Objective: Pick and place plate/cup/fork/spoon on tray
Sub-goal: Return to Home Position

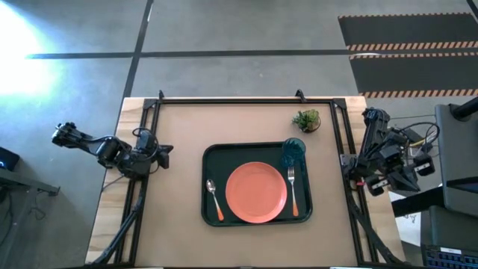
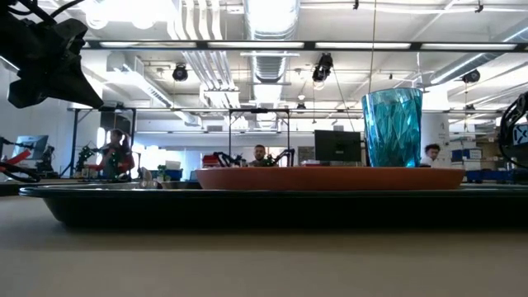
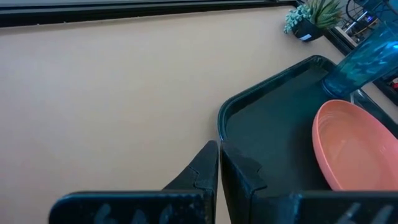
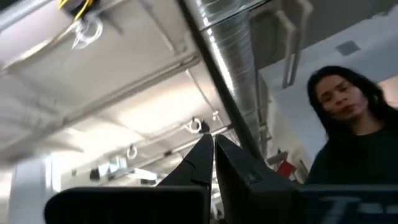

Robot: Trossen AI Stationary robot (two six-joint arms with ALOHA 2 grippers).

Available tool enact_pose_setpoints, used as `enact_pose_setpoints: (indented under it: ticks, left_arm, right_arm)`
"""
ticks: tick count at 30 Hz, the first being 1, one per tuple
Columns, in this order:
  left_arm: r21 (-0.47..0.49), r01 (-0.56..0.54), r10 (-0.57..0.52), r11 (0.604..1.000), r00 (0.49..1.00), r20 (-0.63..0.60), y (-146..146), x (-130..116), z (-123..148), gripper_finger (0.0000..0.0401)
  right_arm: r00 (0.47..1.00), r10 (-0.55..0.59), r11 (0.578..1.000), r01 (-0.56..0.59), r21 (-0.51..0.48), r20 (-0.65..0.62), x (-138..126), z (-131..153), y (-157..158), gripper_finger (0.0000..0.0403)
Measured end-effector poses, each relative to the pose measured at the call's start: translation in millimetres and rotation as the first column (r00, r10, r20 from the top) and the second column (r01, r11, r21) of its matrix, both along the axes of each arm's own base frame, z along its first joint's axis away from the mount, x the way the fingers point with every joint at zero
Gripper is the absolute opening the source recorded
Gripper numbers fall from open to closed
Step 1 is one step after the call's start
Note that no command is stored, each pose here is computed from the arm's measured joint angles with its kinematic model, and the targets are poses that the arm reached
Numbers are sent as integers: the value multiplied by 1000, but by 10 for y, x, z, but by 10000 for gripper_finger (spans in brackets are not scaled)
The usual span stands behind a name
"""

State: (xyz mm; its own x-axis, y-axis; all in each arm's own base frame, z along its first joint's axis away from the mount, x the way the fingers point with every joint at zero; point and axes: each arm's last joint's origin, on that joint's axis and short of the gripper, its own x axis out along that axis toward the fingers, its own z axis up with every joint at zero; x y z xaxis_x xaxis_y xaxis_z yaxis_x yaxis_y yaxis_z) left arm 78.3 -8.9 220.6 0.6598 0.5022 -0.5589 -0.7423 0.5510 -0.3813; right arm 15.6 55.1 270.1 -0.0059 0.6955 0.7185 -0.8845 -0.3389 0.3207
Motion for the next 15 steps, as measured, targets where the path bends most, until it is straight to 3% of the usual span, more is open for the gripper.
enact_pose_setpoints:
  ticks: [4,11,13,15]
  left_arm:
    - [-1,-1,1,1000,1000,2,0,1,1,0]
    - [-3,-1,1,1000,1000,6,-1,3,3,0]
    - [-3,-1,1,1000,1000,6,-2,3,3,0]
    - [-3,-1,1,1000,1000,5,-1,3,3,0]
  right_arm:
    - [995,-4,1000,7,-27,99,-14,-9,18,9]
    - [996,-33,998,37,-54,82,16,-25,67,9]
    - [997,-80,993,81,-80,15,54,-50,103,9]
    - [983,-117,987,100,-125,-142,111,-105,150,9]
